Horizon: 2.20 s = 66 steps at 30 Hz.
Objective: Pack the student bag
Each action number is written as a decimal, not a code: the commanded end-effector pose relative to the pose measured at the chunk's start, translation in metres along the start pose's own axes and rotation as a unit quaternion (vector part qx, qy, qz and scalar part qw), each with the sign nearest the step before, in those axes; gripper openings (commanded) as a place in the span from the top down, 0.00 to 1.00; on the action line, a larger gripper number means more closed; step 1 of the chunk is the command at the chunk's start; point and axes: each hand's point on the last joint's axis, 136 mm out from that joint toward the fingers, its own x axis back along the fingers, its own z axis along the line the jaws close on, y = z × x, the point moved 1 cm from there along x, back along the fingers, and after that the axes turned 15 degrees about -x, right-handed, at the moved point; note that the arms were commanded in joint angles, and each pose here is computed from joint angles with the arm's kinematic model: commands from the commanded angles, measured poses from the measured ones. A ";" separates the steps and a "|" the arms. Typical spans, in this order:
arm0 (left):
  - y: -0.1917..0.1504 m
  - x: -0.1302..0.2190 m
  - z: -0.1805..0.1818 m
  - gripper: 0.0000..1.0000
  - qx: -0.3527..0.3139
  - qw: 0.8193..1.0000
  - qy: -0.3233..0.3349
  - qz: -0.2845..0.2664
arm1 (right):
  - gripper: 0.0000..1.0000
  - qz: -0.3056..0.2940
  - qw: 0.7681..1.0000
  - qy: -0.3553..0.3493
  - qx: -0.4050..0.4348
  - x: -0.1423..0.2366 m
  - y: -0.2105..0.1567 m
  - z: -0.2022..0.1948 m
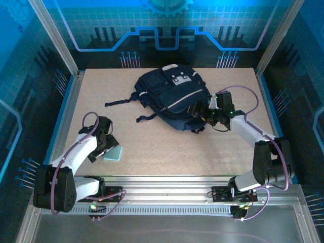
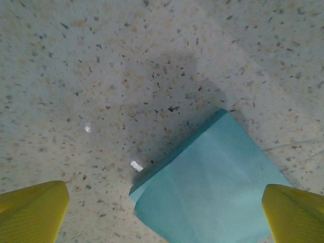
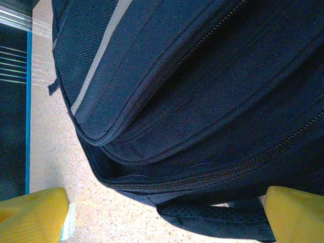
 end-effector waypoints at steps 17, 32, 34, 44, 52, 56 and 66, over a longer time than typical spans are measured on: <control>-0.024 0.021 -0.135 0.01 -0.049 0.979 -0.197 0.031 | 0.00 -0.022 1.000 0.008 0.001 0.009 -0.002 0.011; -0.008 0.012 -0.100 0.01 -0.210 0.977 0.001 0.041 | 0.00 -0.015 1.000 0.006 -0.008 0.001 -0.003 0.008; -0.008 0.004 -0.112 0.01 -0.195 0.980 -0.018 0.045 | 0.00 -0.014 1.000 0.006 -0.010 0.000 -0.003 0.007; -0.001 -0.004 -0.149 0.01 -0.145 0.985 -0.085 0.037 | 0.00 -0.016 1.000 0.006 -0.005 0.003 -0.003 0.009; -0.021 -0.030 -0.129 0.01 -0.146 0.985 -0.048 0.072 | 0.00 -0.006 1.000 -0.006 -0.016 -0.002 -0.011 -0.004; -0.030 -0.036 -0.117 0.01 -0.158 0.983 -0.023 0.091 | 0.00 -0.007 1.000 -0.006 -0.015 -0.001 -0.011 -0.004; -0.030 -0.033 -0.108 0.06 -0.164 0.983 -0.012 0.083 | 0.00 -0.007 1.000 -0.006 -0.020 -0.002 -0.011 -0.004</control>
